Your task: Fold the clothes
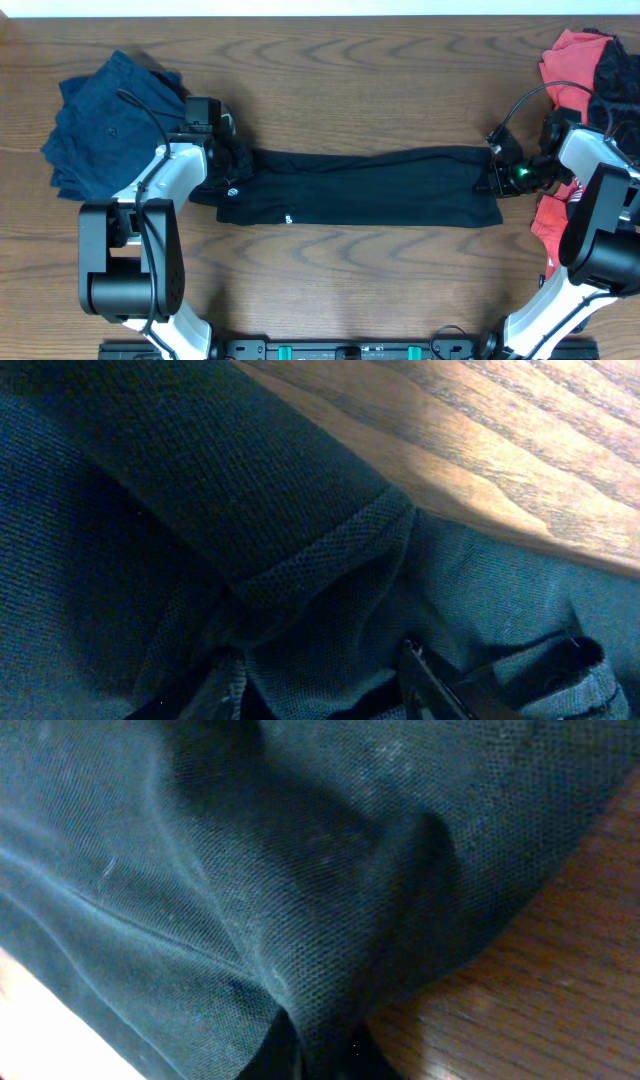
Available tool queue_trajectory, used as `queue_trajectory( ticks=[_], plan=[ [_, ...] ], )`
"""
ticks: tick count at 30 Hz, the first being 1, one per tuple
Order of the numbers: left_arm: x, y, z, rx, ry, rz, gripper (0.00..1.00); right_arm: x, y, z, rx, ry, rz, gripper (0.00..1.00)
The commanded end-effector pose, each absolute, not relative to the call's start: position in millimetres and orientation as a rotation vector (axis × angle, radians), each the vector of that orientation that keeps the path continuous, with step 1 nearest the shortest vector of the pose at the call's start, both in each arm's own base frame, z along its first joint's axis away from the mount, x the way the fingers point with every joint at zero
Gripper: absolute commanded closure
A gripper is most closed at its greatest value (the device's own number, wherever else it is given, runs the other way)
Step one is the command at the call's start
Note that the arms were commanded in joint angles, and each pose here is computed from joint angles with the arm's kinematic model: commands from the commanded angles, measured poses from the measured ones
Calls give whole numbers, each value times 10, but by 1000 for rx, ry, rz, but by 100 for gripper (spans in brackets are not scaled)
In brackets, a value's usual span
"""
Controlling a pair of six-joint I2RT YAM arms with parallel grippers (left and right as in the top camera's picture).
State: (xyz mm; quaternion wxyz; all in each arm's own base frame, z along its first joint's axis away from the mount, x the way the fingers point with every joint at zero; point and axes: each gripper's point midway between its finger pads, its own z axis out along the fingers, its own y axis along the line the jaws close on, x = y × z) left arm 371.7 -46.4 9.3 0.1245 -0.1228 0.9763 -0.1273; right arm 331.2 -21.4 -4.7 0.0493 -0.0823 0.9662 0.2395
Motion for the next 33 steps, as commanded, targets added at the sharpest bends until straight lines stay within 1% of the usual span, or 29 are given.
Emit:
queue_trajectory(
  ticks=[1, 2, 6, 9, 11, 12, 15, 16, 18, 21, 27, 33],
  plan=[
    [3745, -474, 188, -339, 2835, -391, 44, 3177, -264, -288, -195, 3055, 660, 99],
    [3750, -496, 239, -332, 2829, -408, 43, 3200, -293, -293, -158, 3062, 636, 99],
    [3732, -616, 546, -266, 2787, -507, 27, 3308, -529, -264, -24, 3101, 468, 99],
    [3622, -577, 755, -259, 2778, -475, 24, 3407, -756, -161, 88, 3115, 329, 99],
    [3566, -526, 846, -265, 2774, -434, 12, 3500, -916, -34, 182, 3100, 237, 99],
    [3540, -520, 888, -265, 2772, -430, 10, 3555, -995, 56, 234, 3083, 196, 99],
    [3485, -520, 944, -267, 2775, -431, 7, 3727, -1117, 359, 288, 3014, 134, 99],
    [3474, -521, 943, -270, 2779, -432, 5, 3773, -1127, 463, 280, 2994, 124, 99],
    [3464, -523, 933, -281, 2784, -434, 3, 3846, -1109, 664, 254, 2961, 98, 99],
    [3464, -521, 929, -288, 2784, -434, 3, 3876, -980, 862, 195, 2950, 68, 99],
    [3440, -521, 912, -311, 2793, -438, 2, 3770, -521, 966, 158, 3013, 12, 99],
    [3393, -521, 891, -327, 2813, -438, 2, 3736, 68, 956, 27, 3046, -4, 99]
  ],
)
